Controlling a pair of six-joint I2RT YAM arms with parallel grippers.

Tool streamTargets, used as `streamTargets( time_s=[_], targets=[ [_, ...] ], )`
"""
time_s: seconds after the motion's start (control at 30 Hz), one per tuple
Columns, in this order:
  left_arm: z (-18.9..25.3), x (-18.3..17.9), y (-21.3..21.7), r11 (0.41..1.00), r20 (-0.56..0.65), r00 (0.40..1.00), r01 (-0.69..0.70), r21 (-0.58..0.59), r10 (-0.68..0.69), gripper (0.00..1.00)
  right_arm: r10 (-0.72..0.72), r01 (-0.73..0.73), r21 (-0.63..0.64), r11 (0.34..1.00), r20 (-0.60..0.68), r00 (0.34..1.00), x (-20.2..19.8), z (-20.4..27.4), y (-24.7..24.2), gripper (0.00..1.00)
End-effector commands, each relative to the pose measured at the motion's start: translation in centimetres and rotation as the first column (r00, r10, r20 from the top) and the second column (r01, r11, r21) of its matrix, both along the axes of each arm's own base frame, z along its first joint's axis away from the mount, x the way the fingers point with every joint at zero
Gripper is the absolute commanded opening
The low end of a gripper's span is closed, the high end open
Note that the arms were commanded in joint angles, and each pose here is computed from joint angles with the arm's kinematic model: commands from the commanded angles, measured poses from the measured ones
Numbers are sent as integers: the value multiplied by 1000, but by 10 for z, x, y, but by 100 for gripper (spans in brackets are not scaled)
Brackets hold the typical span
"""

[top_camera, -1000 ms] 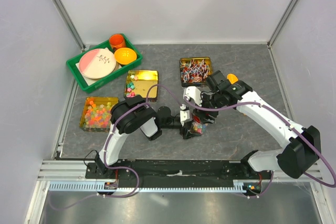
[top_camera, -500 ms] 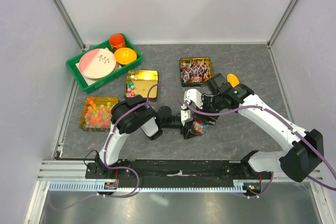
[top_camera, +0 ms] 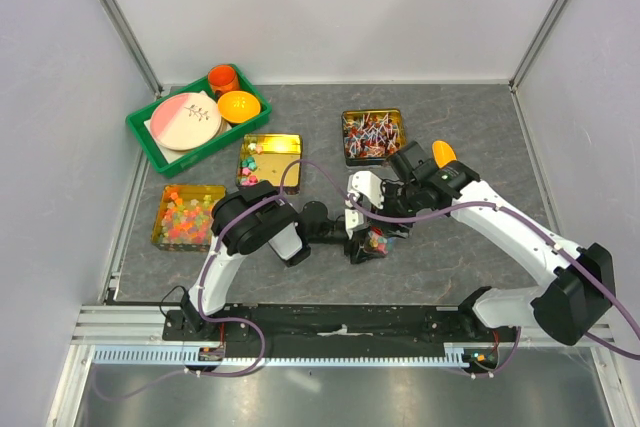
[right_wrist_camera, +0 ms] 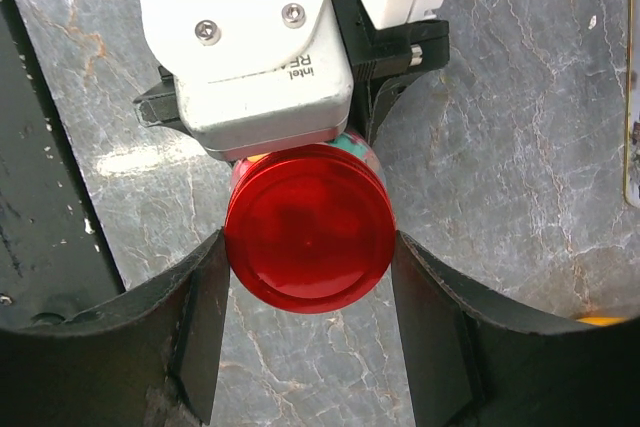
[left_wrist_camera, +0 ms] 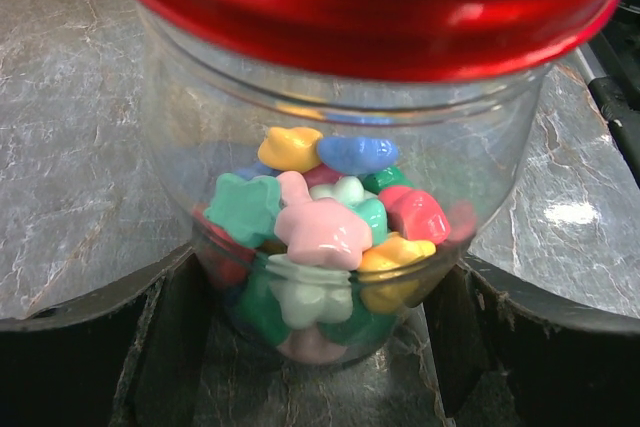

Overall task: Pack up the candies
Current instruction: Close the bottle lid on the packing bottle.

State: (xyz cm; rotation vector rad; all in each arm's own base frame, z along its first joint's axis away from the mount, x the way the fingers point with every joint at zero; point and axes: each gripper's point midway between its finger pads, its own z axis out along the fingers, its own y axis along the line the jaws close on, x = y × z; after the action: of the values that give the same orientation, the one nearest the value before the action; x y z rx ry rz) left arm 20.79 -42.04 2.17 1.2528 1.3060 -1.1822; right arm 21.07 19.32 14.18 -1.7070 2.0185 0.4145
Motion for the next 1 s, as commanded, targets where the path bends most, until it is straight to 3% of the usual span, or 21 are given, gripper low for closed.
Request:
streamTargets(
  time_s=[0.0,0.3,0.33,0.43,0.9,0.97],
  targets=[
    [17,14,-4,996,61,997,-35,-79,40,65,-10,10,-24,1000,7,1000,2,-5,-1,56],
    [16,15,-3,997,63,997,-33,-76,38,64,13,-13,10,1000,5,1000,1,9,6,70],
    [17,15,-4,996,63,997,-33,-77,38,64,15,-16,15,1000,4,1000,0,11,7,74],
    [18,15,-4,996,67,997,-35,-77,40,64,21,-21,20,1000,6,1000,1,17,8,98],
    [19,14,-3,996,72,997,-29,-78,35,64,10,-13,94,996,30,999,22,47,22,98],
    [19,14,-3,997,69,997,-30,-76,35,64,9,-11,108,994,15,1000,28,49,26,95]
  ],
)
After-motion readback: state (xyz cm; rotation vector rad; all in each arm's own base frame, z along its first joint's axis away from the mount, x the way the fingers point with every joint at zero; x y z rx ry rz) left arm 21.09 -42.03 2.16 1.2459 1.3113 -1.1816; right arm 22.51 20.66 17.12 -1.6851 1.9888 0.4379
